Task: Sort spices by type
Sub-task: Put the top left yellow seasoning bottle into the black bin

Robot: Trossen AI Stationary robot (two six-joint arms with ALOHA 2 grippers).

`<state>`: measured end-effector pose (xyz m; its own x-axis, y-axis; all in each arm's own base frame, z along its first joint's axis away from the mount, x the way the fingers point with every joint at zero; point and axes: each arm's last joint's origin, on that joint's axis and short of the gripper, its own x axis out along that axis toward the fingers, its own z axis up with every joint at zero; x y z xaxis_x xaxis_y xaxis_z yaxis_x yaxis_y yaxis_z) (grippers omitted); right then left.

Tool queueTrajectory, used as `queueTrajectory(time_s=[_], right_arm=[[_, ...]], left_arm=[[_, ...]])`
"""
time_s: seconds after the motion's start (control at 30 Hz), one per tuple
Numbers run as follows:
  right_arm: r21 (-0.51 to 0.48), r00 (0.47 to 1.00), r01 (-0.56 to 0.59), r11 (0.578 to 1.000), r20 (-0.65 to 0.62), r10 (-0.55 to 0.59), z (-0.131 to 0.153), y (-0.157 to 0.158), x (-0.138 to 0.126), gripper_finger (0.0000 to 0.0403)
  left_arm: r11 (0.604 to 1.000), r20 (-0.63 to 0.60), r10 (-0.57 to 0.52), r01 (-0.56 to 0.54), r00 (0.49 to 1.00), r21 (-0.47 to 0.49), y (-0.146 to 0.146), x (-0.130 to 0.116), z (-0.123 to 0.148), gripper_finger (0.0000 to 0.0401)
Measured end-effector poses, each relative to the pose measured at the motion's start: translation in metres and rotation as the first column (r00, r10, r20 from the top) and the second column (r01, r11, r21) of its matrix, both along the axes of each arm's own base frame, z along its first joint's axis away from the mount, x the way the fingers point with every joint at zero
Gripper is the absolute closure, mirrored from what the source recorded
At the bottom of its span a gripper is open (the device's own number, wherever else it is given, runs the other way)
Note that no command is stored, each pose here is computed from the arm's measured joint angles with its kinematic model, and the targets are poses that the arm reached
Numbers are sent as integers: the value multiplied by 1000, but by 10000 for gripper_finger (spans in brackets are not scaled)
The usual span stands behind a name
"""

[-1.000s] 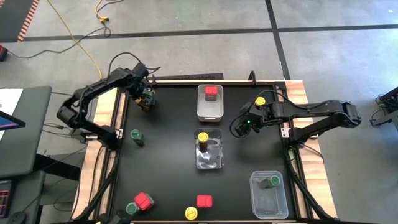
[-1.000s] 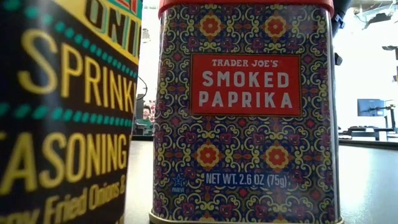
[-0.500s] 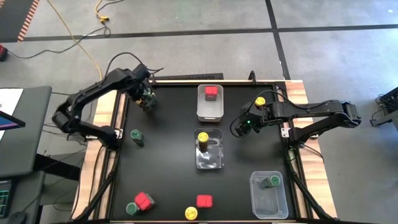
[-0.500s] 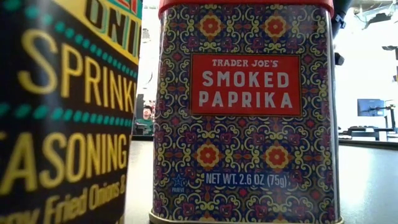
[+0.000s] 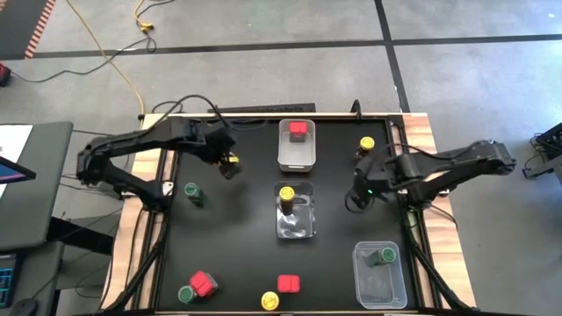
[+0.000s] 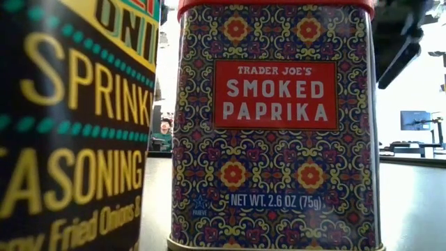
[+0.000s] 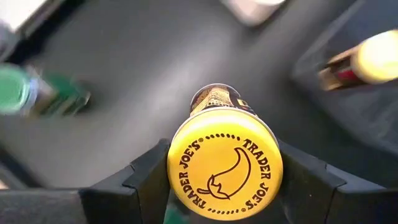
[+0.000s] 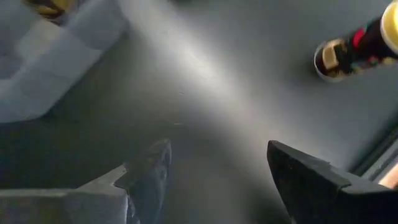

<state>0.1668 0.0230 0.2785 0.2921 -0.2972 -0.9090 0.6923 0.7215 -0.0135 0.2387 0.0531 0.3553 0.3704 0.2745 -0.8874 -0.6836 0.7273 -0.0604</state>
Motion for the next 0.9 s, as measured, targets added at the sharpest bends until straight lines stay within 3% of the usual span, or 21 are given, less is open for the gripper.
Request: queueTrajectory(time_s=[0.17,0.4,0.7,0.9], right_arm=[[-41,994,-66,997,86,69,11,11,-18,111],[-54,992,-77,996,92,82,13,18,-29,111],[-3,988,-98,995,118,98,-33,38,-32,112],[32,979,-133,991,163,126,-41,50,-33,112]], left_arm=[[998,58,-53,51,997,27,-19,37,21,166],[978,87,-195,187,977,90,-35,96,38,166],[927,81,-365,353,928,128,-53,162,31,166],[879,86,-473,464,877,106,-59,194,12,166]])
